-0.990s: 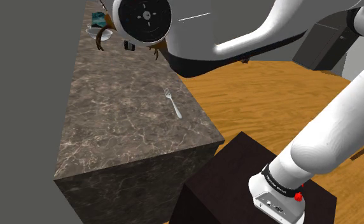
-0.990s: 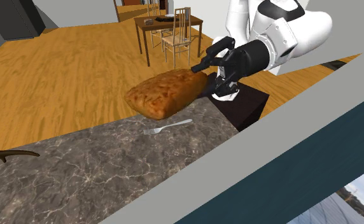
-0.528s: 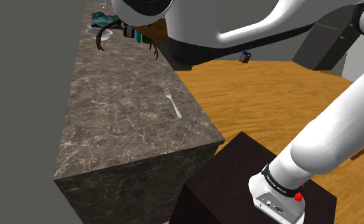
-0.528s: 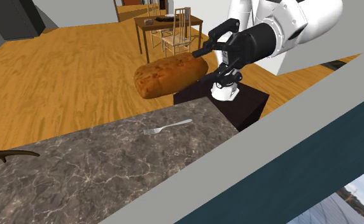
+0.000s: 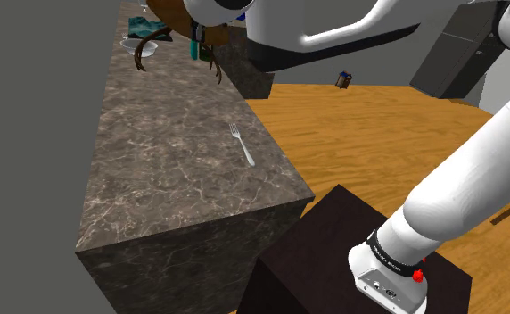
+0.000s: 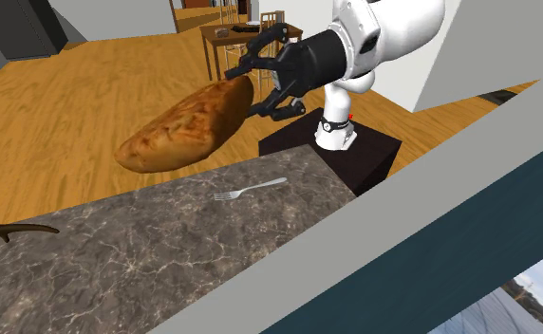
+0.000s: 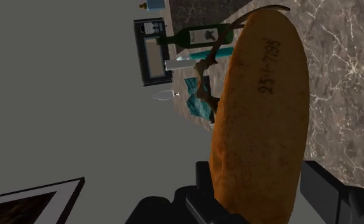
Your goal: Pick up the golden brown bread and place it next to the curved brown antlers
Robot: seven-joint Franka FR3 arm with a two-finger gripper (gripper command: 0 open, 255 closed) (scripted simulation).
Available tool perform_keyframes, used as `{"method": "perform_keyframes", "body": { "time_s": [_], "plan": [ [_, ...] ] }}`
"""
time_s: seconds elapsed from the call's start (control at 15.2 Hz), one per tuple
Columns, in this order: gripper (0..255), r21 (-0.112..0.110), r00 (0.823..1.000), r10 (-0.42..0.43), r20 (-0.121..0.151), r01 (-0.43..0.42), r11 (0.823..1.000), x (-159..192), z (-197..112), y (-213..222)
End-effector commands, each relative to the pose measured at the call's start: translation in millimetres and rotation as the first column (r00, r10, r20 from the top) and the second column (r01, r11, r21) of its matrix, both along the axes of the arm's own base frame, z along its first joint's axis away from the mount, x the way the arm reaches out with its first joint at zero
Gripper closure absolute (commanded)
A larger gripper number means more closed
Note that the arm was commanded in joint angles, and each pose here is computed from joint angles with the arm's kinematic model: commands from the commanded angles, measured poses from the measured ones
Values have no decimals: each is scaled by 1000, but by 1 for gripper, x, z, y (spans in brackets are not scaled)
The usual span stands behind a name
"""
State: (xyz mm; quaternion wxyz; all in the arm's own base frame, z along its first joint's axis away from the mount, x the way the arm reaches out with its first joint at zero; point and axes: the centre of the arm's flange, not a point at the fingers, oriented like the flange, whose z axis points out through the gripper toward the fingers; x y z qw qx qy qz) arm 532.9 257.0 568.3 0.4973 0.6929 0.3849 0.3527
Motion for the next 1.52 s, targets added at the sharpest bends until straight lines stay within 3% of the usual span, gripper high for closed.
{"method": "perform_keyframes", "body": {
  "time_s": [0.0,1.45],
  "plan": [
    [255,-1,1000,2,3,-2,1000,14,1,-23],
    [255,-1,1000,2,3,-2,1000,182,1,-260]
  ]
}}
